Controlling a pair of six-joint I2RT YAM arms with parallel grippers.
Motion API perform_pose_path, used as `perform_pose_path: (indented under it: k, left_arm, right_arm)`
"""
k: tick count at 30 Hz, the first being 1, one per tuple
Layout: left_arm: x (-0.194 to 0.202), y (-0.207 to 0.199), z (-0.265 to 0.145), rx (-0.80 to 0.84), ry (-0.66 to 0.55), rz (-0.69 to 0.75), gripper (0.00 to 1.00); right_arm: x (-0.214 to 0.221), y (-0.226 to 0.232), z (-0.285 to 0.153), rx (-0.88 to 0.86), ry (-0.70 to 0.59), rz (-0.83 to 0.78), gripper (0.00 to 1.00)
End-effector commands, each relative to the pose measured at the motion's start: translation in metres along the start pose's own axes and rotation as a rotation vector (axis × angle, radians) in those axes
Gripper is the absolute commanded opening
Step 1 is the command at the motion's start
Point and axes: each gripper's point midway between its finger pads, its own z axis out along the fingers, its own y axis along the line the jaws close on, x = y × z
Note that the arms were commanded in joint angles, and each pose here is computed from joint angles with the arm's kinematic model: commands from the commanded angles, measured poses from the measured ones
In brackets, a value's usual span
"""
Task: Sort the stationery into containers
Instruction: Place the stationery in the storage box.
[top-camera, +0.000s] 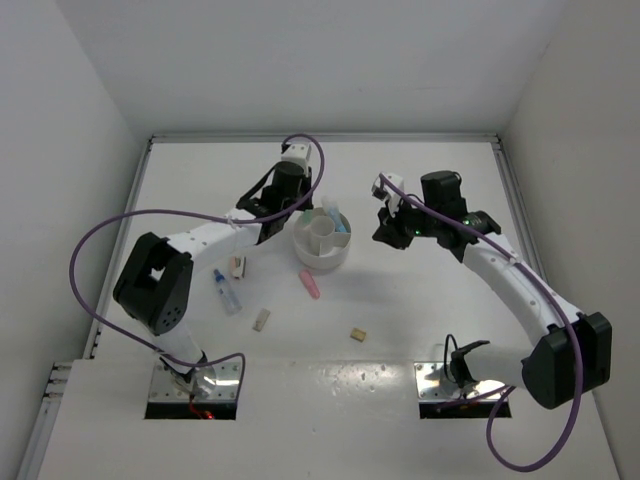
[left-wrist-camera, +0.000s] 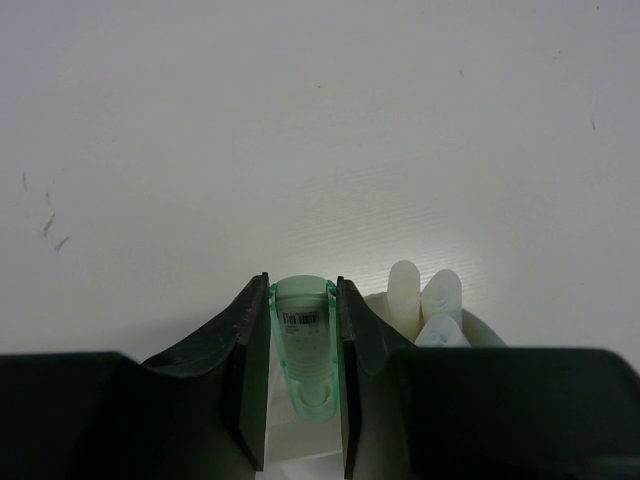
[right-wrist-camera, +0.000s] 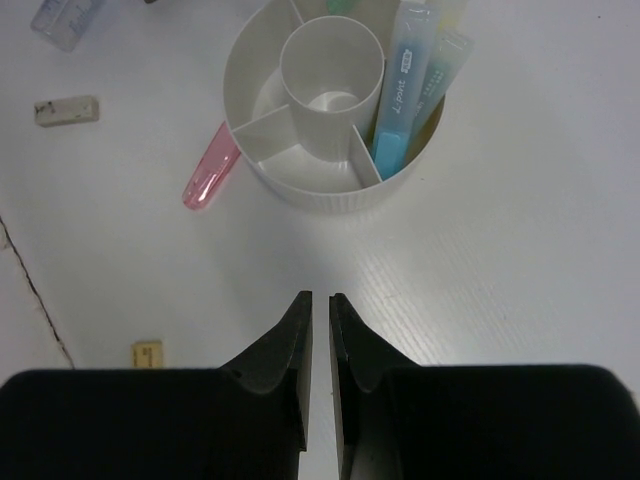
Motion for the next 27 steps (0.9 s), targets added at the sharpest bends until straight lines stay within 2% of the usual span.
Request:
perform_pose_path:
  k: [1, 10, 14, 16, 23, 27]
  left_arm:
    - [-0.026, -0.012, -0.003, 0.041, -0.082, -0.041, 0.0]
    - [-0.005, -0.009, 0.001, 0.039, -0.044, -0.039, 0.01]
    - [0.0, -0.013, 0.002, 0.045, -0.034, -0.033, 0.08]
    - [0.0, -0.013, 0.002, 0.045, -0.034, -0.033, 0.16]
    - [0.0, -0.013, 0.002, 0.045, -0.034, -0.033, 0.35]
    - [-0.002, -0.011, 0.002, 0.036, -0.035, -0.033, 0.38]
  right_arm:
    - [-0.005, -0.006, 0.001, 0.015, -0.025, -0.025, 0.13]
    - [-0.003, -0.006, 0.003, 0.012, -0.017, -0.02, 0.13]
    - [-0.003, -0.006, 0.003, 0.012, -0.017, -0.02, 0.13]
    - [-0.001, -0.005, 0.003, 0.009, -0.01, -0.015, 0.13]
    - [-0.001, -0.005, 0.003, 0.009, -0.01, -0.015, 0.17]
    - [-0.001, -0.005, 0.003, 0.009, -0.01, -0.015, 0.19]
